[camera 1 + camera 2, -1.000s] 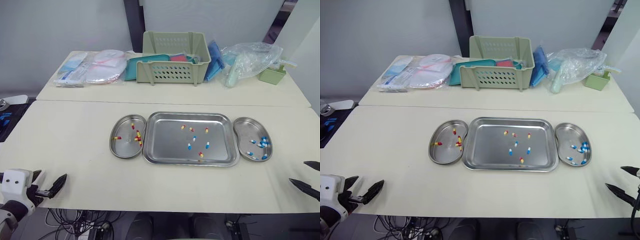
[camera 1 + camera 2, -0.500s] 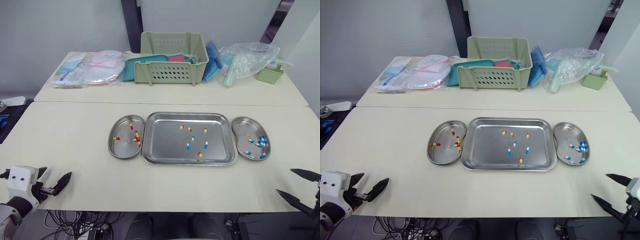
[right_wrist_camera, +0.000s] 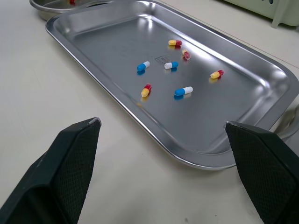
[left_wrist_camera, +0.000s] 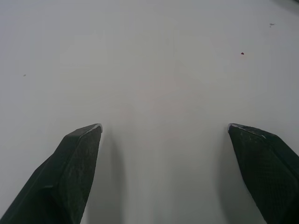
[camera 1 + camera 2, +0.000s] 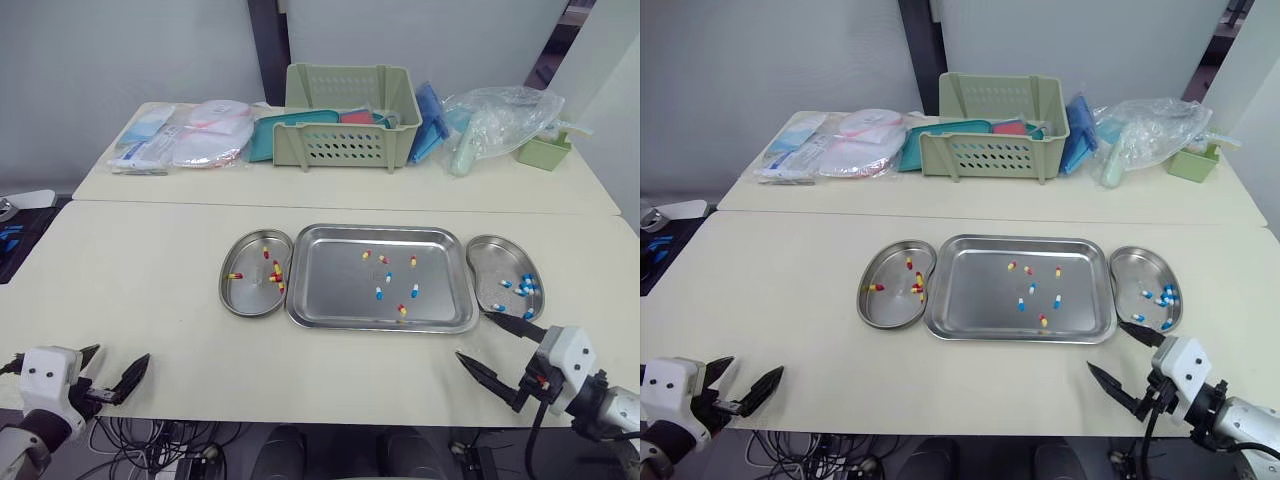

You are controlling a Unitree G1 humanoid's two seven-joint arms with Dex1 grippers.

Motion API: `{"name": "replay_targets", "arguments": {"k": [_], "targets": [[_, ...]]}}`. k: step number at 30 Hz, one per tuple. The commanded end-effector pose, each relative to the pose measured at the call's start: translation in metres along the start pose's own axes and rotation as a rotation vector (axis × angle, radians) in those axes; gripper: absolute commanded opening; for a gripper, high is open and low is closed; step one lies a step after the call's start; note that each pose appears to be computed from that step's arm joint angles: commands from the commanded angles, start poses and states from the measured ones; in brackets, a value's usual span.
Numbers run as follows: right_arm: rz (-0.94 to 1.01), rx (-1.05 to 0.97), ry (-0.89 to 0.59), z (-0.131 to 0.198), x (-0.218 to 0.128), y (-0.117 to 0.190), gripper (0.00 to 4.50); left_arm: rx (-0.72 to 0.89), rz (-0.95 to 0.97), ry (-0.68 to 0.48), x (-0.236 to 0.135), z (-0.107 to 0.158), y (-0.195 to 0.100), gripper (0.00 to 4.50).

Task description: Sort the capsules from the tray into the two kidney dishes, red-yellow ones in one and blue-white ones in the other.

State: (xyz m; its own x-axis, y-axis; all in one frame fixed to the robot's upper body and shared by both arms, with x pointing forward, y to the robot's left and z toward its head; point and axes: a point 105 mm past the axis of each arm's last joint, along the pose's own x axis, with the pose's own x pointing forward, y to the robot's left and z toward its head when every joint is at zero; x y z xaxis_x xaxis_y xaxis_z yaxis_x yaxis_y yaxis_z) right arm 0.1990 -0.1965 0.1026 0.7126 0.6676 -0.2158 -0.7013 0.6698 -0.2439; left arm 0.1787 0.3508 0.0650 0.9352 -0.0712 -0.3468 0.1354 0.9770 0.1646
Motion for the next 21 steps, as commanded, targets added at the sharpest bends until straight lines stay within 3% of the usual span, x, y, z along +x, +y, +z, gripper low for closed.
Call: {"name": "replay_targets", "arguments": {"k": [1,4,8,12,21], "targets": [[0.014,-0.032,-0.012,0.004,0.003,0.000,4.50,0.085,-0.076,-0.088,-0.006,0.031,-0.012,4.47],[0.025,-0.032,-0.011,0.002,0.004,0.000,4.50,0.115,-0.175,-0.143,-0.001,0.053,-0.032,4.47],[0.029,-0.030,-0.010,-0.005,0.006,-0.001,4.50,0.110,-0.344,-0.277,0.022,0.104,-0.076,4.47],[0.009,-0.031,-0.022,-0.006,0.007,-0.002,4.50,0.099,-0.478,-0.334,0.040,0.136,-0.119,4.47],[-0.030,-0.026,-0.034,-0.010,0.005,0.002,4.50,0.084,-0.581,-0.308,0.085,0.164,-0.191,4.47]]}}
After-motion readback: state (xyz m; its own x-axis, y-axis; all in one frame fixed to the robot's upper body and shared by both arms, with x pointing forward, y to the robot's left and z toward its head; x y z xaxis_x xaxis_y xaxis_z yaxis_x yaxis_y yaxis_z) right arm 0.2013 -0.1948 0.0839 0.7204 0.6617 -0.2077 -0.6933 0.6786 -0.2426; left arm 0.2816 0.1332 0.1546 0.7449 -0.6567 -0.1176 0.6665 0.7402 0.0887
